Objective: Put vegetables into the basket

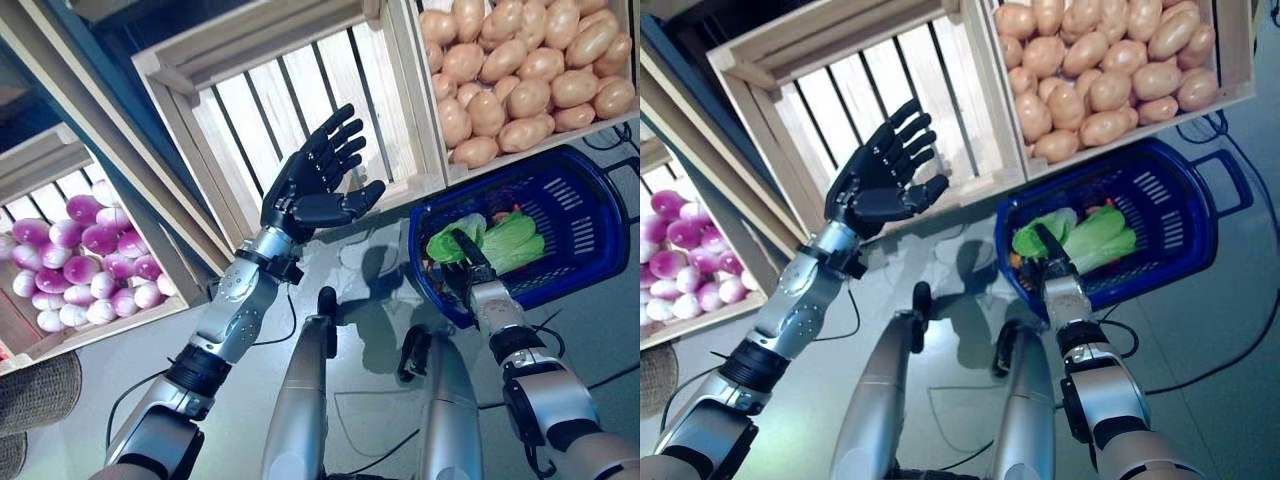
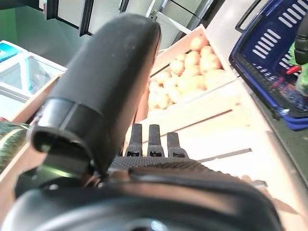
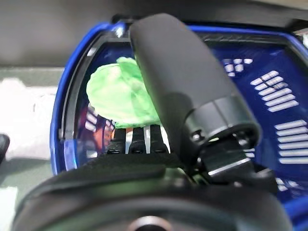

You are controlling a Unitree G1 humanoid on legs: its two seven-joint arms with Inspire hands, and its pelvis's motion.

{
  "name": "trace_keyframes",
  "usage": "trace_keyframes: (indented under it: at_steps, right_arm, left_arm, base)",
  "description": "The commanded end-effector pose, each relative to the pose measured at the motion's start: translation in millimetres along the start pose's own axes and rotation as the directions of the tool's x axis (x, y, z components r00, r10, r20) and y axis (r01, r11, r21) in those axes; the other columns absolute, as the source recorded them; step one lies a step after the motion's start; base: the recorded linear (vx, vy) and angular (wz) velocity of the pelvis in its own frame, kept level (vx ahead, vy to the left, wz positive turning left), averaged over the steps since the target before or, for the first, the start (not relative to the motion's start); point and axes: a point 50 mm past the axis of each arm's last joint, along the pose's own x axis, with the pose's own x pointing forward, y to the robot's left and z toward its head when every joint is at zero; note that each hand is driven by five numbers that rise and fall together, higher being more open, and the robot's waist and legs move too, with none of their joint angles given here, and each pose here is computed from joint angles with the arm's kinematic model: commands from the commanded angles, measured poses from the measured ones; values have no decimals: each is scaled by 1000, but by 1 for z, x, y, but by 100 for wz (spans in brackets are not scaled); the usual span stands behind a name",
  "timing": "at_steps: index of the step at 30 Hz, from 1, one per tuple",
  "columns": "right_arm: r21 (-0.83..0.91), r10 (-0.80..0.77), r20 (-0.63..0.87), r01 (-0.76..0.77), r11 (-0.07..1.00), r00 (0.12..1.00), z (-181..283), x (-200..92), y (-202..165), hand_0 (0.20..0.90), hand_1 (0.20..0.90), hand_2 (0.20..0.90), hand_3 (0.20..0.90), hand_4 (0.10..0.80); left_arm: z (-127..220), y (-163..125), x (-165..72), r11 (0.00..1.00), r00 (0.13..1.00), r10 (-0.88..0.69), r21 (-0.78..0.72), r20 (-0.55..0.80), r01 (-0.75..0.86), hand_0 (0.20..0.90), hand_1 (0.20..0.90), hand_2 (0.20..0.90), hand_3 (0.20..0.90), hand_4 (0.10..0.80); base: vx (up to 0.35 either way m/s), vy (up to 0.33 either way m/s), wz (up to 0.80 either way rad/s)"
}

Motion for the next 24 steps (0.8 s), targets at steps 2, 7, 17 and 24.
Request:
trace_keyframes:
  at_steps: [2, 7, 17, 24]
  right_arm:
    - [-62, 53, 115, -46, 997, 992, 8, -9, 22, 900, 900, 900, 900, 800]
    - [-212, 29, 177, 10, 977, 984, -2, -13, -6, 900, 900, 900, 900, 800]
    - [-751, 6, 413, 337, 568, 911, 15, -21, -81, 900, 900, 900, 900, 800]
    - [-876, -131, 340, 365, 316, 931, 12, -31, -166, 900, 900, 900, 900, 800]
  left_arm:
    - [37, -21, 11, 990, 980, -116, -58, 160, 127, 900, 900, 900, 900, 800]
    - [11, -17, 0, 989, 996, -69, -126, 53, 75, 900, 900, 900, 900, 800]
    - [-40, -9, -39, 978, 988, -39, -207, -150, 7, 900, 900, 900, 900, 800]
    - [-77, 5, -84, 985, 935, 4, -161, -355, -65, 900, 900, 900, 900, 800]
  base:
    - [96, -13, 3]
    - [70, -17, -1]
    - [92, -1, -9]
    - [135, 2, -2]
